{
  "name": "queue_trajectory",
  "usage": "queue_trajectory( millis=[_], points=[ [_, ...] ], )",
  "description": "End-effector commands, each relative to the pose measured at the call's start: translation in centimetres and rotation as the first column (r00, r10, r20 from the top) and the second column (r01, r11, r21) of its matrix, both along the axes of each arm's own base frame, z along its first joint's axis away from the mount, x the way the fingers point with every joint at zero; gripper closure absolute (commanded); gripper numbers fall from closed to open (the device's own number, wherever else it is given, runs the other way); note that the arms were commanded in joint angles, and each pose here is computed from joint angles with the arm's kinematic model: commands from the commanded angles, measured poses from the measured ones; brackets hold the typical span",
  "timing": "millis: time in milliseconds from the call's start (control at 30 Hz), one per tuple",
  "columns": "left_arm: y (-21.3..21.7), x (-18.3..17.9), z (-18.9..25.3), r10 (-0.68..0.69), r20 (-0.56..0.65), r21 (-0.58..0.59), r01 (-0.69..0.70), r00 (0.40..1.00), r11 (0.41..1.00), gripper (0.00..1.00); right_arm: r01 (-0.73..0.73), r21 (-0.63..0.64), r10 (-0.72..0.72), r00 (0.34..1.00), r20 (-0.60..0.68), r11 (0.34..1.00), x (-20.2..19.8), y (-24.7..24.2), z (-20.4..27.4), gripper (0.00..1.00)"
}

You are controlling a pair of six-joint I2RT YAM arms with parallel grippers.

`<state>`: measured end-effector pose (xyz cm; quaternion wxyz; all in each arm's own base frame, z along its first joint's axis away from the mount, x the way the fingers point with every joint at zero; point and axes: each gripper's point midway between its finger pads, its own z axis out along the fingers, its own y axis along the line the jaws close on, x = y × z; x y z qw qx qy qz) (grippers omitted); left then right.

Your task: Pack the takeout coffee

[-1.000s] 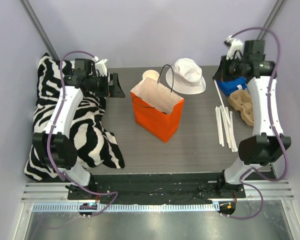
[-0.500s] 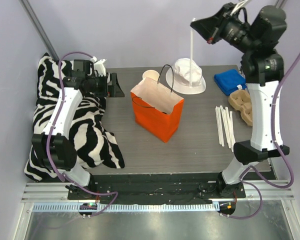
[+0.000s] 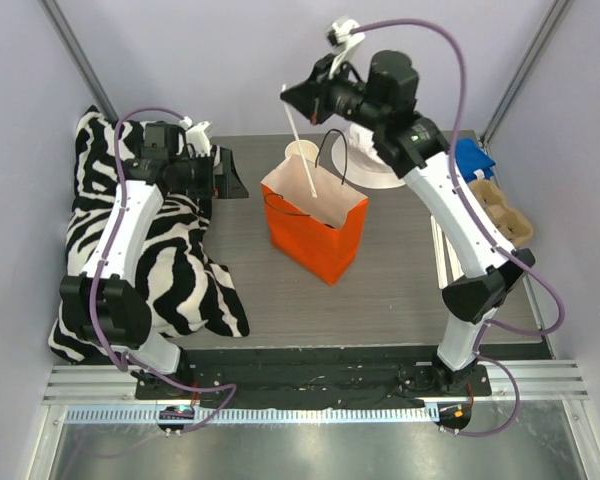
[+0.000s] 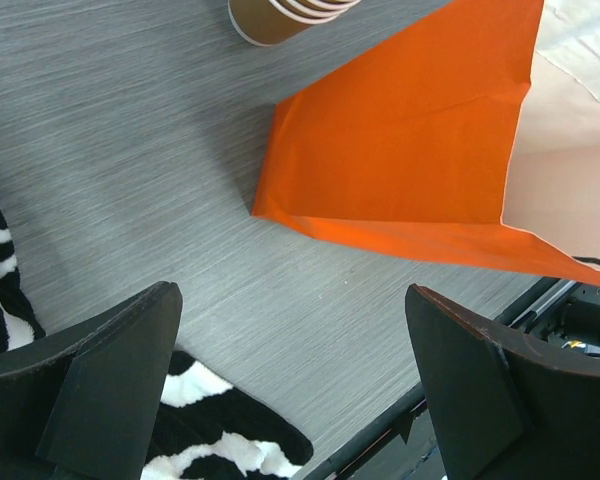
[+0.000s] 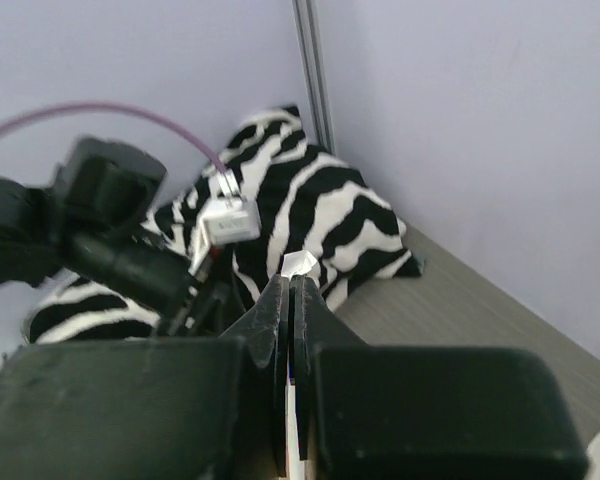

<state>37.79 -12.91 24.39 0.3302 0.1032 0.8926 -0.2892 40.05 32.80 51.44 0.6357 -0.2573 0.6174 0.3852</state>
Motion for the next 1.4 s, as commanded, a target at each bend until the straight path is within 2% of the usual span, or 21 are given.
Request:
queue_trajectory(
  millis=[0, 200, 233, 300, 500, 567, 733, 833, 1000, 1167, 1233, 1367],
  points=[
    [0.1, -0.3, 1.7, 0.000, 0.066, -0.022, 0.001, 0.998, 1.000, 0.00, 0.103, -0.083, -0.095, 0.991, 0.098, 0.991, 1.5, -0.7, -1.7, 0.99],
    [0.0, -0.2, 1.2, -0.006, 0.057, -0.023, 0.007, 0.998, 1.000, 0.00, 0.076, -0.144, -0.074, 0.997, 0.023, 0.987, 1.0, -0.3, -6.8, 0.99],
    [0.0, -0.1, 1.1, -0.006, 0.057, -0.025, 0.008, 0.998, 1.000, 0.00, 0.076, -0.172, -0.080, 0.997, -0.015, 0.982, 1.1, -0.2, -9.3, 0.99],
    [0.0, -0.2, 1.0, -0.008, 0.056, -0.024, 0.009, 0.998, 1.000, 0.00, 0.082, -0.174, -0.091, 0.995, -0.043, 0.981, 0.6, -0.5, -11.1, 0.99],
    [0.2, -0.6, 0.3, -0.027, 0.044, -0.001, 0.027, 0.999, 1.000, 0.00, 0.107, -0.191, -0.123, 0.989, -0.076, 0.976, 0.0, -1.0, -13.6, 0.99],
    [0.2, -0.6, 0.2, -0.032, 0.044, 0.003, 0.032, 0.999, 0.999, 0.00, 0.102, -0.198, -0.121, 0.989, -0.089, 0.975, -0.1, -1.1, -14.2, 0.91],
    [0.1, -0.6, 0.1, -0.033, 0.033, 0.002, 0.033, 0.999, 0.999, 0.00, 0.095, -0.180, -0.112, 0.990, -0.087, 0.979, -0.6, -1.2, -12.7, 0.64],
    [0.0, -0.7, 0.3, -0.048, 0.021, -0.002, 0.048, 0.999, 0.999, 0.00, 0.094, -0.153, -0.106, 0.992, -0.068, 0.984, -1.0, -1.2, -10.6, 0.58],
    [0.3, -0.7, 1.1, -0.054, 0.046, 0.025, 0.053, 0.997, 0.998, 0.00, 0.119, -0.112, -0.122, 0.992, -0.027, 0.987, -1.5, -1.9, -6.9, 0.56],
    [0.7, -1.4, 2.8, -0.071, 0.084, 0.053, 0.066, 0.994, 0.996, 0.00, 0.246, -0.077, -0.243, 0.969, 0.054, 0.966, -1.8, -5.0, -2.4, 0.50],
    [0.7, -2.3, 3.1, -0.081, 0.071, 0.053, 0.078, 0.994, 0.996, 0.00, 0.294, -0.079, -0.291, 0.955, 0.049, 0.952, -1.8, -6.7, -2.2, 0.43],
    [1.4, -4.5, 3.0, -0.086, 0.053, 0.101, 0.081, 0.995, 0.992, 0.00, 0.384, -0.116, -0.387, 0.922, 0.001, 0.916, -3.2, -10.4, -3.1, 0.37]
  ],
)
